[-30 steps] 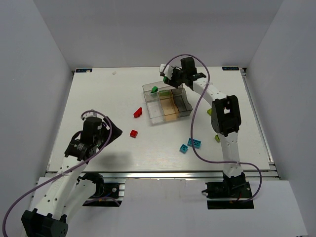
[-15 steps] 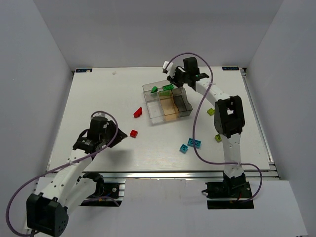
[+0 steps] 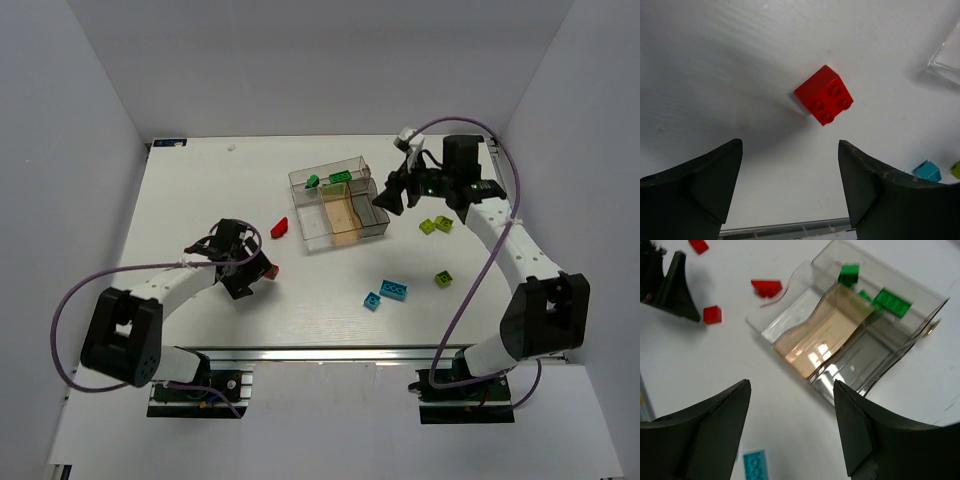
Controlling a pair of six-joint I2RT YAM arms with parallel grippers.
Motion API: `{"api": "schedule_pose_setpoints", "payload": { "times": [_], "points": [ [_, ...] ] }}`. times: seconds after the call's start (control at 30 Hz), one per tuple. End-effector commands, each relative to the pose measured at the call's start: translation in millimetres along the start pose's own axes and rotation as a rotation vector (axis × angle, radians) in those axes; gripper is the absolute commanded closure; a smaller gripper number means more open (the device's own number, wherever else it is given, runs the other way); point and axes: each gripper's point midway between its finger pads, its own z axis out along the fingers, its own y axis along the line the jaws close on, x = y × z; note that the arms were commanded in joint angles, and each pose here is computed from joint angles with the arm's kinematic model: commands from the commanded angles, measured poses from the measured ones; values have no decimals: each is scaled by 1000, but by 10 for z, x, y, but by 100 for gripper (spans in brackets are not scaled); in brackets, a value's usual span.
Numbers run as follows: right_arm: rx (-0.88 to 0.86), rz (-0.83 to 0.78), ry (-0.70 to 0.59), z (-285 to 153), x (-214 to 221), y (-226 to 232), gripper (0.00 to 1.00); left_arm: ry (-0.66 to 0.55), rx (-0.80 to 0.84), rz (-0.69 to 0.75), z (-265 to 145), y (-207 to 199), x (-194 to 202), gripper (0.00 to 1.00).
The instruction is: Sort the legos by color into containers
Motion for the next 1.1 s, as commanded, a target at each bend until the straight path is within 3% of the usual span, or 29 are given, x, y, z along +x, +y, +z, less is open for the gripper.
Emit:
{"api": "schedule_pose_setpoints", "payload": {
  "times": [0.0, 0.37, 0.6, 0.73, 0.9, 1.07],
  "points": [
    [-13, 116, 38, -113, 296, 144, 27, -51, 1, -46, 66, -220, -164, 13],
    [36, 171, 43, -377, 550, 254, 27, -68, -145, -84, 412, -307, -277, 17],
    [57, 182, 28, -445, 548, 204, 28, -64, -174, -75, 401, -265, -277, 41],
    [60, 193, 26, -463, 575, 185, 28, -63, -162, -52, 366, -304, -293, 65],
    [62, 196, 27, -489, 612, 194, 29, -50, 72, 56, 189, -798, -344, 81],
    [70, 187, 33, -521, 682, 217, 30, -161, 315, 174, -273, -1461, -651, 90]
  ]
}}
